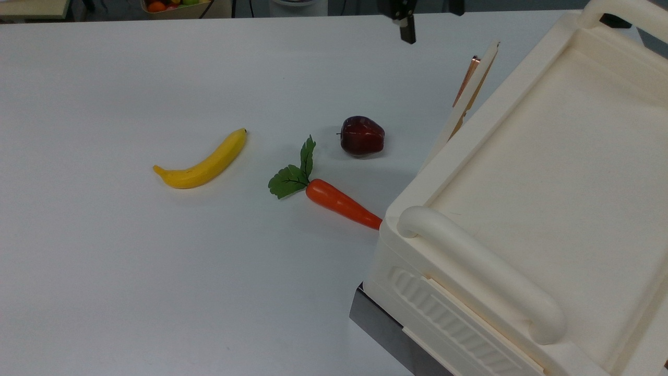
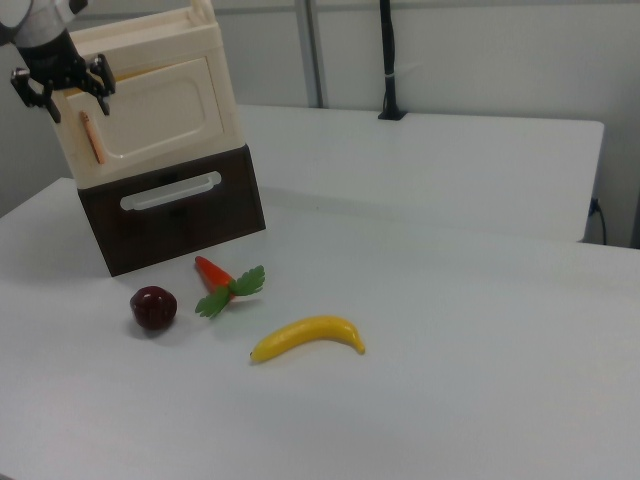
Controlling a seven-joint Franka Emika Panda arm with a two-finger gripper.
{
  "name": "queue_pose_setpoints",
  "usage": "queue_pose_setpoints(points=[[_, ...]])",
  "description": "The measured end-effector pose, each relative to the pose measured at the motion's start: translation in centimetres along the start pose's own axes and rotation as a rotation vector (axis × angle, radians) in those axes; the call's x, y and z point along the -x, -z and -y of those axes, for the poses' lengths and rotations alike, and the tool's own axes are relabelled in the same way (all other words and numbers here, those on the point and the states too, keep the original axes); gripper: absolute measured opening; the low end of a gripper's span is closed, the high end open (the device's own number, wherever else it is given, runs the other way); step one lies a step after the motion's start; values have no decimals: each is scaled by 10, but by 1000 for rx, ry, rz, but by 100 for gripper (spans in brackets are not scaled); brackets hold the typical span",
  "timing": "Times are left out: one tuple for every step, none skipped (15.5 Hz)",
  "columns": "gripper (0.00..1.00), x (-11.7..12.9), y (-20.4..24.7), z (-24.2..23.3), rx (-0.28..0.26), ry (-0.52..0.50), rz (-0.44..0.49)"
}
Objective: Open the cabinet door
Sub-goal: 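Pull the door edge outward, swinging the door open on its hinge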
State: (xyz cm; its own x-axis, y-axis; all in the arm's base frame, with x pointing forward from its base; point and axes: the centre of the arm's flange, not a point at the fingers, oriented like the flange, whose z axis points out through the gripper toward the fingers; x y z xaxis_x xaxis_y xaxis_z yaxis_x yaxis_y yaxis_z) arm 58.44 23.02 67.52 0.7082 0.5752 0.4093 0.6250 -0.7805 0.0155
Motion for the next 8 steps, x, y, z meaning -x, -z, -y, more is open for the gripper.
queue_pose_setpoints(points=[[91, -6, 4, 5, 6, -5, -39], [92, -12, 8, 12, 12, -3, -78], [93, -18, 10, 21, 15, 1, -116], [97, -24, 11, 30, 17, 8, -152], [99, -29, 12, 36, 18, 14, -180], [99, -32, 12, 41, 19, 20, -202], [100, -35, 11, 46, 17, 24, -215], [100, -37, 8, 49, 16, 27, -222]])
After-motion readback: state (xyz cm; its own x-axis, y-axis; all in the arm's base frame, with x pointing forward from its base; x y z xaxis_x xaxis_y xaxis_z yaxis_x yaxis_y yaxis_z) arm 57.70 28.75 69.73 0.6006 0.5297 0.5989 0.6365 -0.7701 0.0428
